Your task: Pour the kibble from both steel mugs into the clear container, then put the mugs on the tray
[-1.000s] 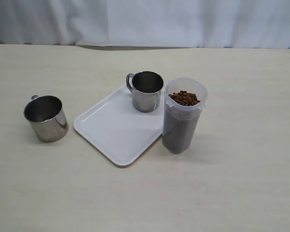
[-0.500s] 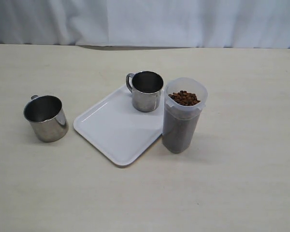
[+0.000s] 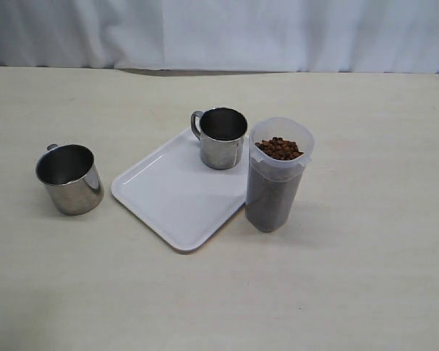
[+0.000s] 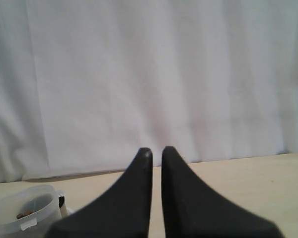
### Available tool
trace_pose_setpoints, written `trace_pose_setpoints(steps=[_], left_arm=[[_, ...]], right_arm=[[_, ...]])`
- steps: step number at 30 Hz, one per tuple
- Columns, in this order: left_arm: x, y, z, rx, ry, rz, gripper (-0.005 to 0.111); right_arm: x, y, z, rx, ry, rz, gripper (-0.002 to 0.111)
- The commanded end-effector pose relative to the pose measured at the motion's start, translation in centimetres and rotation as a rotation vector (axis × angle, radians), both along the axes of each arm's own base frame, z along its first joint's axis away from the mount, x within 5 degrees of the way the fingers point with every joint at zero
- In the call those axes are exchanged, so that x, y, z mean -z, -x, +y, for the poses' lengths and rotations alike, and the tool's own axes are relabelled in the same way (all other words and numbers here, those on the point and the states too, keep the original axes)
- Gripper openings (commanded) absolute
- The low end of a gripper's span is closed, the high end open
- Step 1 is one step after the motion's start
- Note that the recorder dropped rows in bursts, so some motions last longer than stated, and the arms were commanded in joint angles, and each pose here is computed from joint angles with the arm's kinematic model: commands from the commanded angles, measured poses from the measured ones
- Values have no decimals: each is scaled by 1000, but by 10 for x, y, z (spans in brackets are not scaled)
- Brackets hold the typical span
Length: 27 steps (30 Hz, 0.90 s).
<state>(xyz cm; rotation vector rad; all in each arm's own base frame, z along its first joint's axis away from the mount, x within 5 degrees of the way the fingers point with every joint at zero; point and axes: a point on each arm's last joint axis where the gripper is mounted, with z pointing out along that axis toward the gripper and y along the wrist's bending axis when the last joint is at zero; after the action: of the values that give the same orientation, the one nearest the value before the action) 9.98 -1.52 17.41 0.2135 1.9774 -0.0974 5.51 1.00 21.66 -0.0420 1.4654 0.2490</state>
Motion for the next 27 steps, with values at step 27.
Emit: trace_pose_setpoints(steps=[27], left_arm=[[70,-82,-4,123,-127,266,13]], right_arm=[[2,0,0,-1,11,4,5]])
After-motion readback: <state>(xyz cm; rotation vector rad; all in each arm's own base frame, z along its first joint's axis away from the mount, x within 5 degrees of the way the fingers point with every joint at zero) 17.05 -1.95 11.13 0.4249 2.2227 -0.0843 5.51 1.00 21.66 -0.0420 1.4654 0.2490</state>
